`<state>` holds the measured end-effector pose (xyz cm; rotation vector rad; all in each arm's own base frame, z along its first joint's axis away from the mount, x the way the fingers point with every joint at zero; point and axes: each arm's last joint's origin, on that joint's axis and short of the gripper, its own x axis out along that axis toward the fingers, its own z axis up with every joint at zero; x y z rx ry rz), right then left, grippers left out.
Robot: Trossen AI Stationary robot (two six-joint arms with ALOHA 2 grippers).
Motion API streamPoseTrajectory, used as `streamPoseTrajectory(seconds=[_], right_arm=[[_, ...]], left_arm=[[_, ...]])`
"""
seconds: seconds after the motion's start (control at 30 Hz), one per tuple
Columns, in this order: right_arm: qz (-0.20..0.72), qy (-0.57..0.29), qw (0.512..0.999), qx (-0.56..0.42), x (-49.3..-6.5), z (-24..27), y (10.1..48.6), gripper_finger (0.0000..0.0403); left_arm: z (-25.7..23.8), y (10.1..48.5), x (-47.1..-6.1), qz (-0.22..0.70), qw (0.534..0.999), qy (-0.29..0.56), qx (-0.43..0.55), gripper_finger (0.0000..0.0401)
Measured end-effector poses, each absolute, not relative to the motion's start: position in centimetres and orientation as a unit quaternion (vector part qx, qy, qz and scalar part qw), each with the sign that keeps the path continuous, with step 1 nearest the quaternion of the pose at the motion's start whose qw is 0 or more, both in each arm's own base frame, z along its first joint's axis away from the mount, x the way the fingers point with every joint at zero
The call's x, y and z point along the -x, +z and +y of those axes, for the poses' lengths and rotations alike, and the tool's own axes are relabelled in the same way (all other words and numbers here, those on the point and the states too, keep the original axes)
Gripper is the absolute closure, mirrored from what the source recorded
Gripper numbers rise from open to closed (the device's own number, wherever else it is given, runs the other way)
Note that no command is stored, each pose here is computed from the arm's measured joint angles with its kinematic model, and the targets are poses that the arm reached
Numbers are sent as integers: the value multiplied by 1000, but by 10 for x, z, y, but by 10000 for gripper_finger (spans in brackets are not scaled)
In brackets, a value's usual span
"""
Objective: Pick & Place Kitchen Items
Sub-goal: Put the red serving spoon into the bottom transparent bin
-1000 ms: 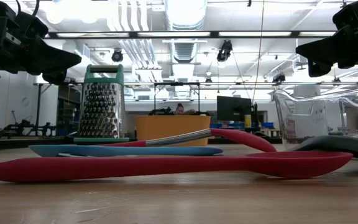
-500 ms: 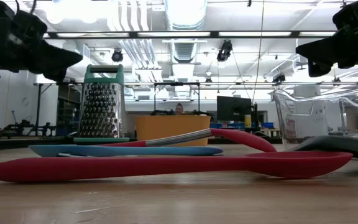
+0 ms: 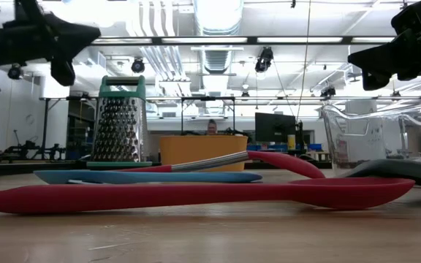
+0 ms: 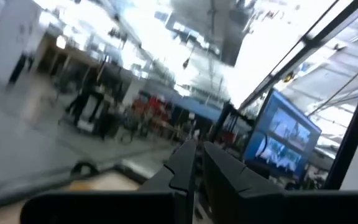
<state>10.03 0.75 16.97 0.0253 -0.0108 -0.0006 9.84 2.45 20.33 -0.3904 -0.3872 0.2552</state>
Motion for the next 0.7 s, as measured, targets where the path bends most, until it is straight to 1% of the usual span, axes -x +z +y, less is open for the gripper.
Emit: streamPoseTrajectory(seconds=[0.17,0.27,0.53,0.7], right_arm=[[-5,0,1000,-13,-100,7,170,394],[-6,-1,1000,-13,-100,7,170,394],[-5,0,1000,-13,-100,7,170,394],[-5,0,1000,-12,-100,7,170,394]], left_arm=[[27,195,-110,-139,954,133,229,366],[28,201,-117,-122,953,137,241,366],[30,246,-151,-91,967,104,212,366],[35,272,-175,-83,973,105,188,366]])
